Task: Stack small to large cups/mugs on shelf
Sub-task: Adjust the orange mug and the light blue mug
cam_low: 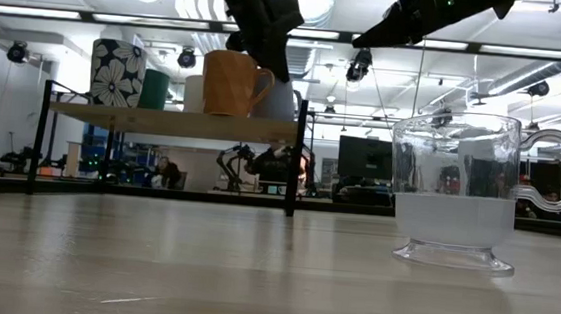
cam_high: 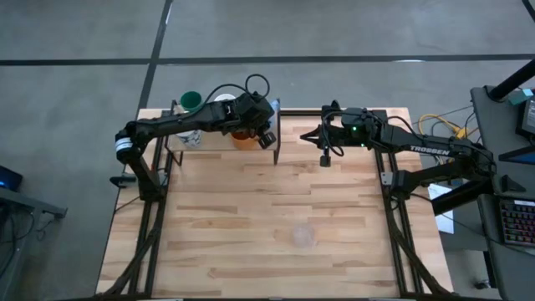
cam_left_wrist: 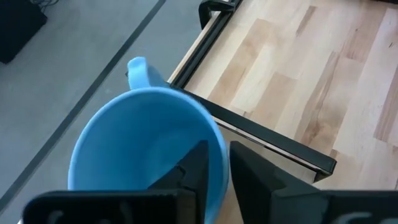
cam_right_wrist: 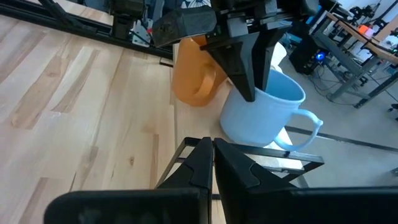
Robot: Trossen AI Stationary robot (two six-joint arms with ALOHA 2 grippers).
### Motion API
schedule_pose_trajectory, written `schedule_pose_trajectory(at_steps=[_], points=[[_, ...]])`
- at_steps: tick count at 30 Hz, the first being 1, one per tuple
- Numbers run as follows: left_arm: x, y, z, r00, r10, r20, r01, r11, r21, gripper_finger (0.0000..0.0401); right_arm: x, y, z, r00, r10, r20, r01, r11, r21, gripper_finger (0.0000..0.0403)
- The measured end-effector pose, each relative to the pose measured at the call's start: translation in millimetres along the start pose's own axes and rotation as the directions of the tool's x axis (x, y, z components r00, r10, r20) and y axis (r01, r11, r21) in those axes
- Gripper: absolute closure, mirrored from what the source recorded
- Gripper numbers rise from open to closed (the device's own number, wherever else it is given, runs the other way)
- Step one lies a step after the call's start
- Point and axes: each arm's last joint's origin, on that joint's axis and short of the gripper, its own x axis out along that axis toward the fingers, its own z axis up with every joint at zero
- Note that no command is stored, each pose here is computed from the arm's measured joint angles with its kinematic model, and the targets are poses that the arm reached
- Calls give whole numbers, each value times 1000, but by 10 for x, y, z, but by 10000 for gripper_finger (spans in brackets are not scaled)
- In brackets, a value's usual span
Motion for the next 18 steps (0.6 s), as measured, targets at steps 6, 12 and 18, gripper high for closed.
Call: schedule_pose_trajectory(at_steps=[6, 12, 18], points=[[-5, 1, 16, 1000, -1, 12, 1, 1000, -2, 328, 0, -1, 0, 1000, -1, 0, 1, 1000, 0, 394], [-115, 32, 79, 999, -2, 45, 1, 1000, 20, 326, 0, -1, 0, 1000, -1, 0, 1, 1000, 3, 394], [-460, 120, 178, 991, -10, 132, 10, 1000, 0, 325, 0, -1, 0, 1000, -1, 0, 1, 1000, 4, 394]])
